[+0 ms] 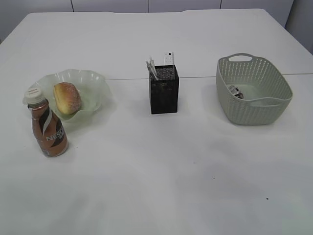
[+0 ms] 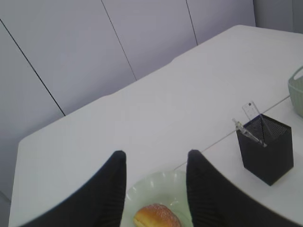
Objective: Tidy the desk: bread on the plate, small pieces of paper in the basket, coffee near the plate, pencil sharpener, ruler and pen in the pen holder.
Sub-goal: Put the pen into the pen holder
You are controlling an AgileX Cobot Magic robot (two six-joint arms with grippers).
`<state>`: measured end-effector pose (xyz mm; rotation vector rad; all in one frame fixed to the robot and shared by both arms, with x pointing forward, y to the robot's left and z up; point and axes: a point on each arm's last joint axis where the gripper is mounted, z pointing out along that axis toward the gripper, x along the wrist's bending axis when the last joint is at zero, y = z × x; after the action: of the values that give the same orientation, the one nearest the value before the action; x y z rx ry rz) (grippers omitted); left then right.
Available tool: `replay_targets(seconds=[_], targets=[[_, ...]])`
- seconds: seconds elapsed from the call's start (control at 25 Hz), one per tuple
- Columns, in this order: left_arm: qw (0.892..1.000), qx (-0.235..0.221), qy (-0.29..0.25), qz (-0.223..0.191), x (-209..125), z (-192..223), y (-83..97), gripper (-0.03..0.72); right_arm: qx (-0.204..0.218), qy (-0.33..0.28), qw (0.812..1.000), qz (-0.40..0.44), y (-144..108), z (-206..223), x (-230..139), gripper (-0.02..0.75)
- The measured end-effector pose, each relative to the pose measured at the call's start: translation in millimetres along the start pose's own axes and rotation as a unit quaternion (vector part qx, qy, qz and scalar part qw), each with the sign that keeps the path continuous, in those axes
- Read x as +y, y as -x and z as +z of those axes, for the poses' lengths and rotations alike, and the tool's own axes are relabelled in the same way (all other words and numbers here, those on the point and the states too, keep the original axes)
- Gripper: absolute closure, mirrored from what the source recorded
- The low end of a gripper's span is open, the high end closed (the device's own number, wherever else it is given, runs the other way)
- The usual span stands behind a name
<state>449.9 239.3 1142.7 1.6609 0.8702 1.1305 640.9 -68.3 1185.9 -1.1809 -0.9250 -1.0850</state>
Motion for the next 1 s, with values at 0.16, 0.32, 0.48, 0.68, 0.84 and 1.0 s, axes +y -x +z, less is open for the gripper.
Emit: replay_targets(seconds=[0.16,0.32,0.48,0.68,0.84,1.0], targets=[[0.999,-0.013,0.033,0.009,9,0,10.3,0.381,0.017,-0.005,1.0,0.007,-5,0,-2,0.657],[0.996,-0.048,0.067,0.037,18,-2,29.9,0.381,0.021,-0.007,1.0,0.006,-6,0,-2,0.657],[0.991,-0.05,0.103,0.064,26,-4,36.4,0.381,0.021,-0.007,1.0,0.006,-6,0,-2,0.657],[0.987,-0.027,0.14,0.075,33,-5,33.0,0.381,0.021,-0.007,0.999,0.03,-6,0,-2,0.657],[0.981,0.0,0.18,0.073,39,-3,29.8,0.381,0.021,-0.008,0.999,0.05,-6,0,-2,0.657],[0.978,0.014,0.195,0.077,38,9,31.2,0.381,0.021,-0.008,0.998,0.062,-6,0,-2,0.657]])
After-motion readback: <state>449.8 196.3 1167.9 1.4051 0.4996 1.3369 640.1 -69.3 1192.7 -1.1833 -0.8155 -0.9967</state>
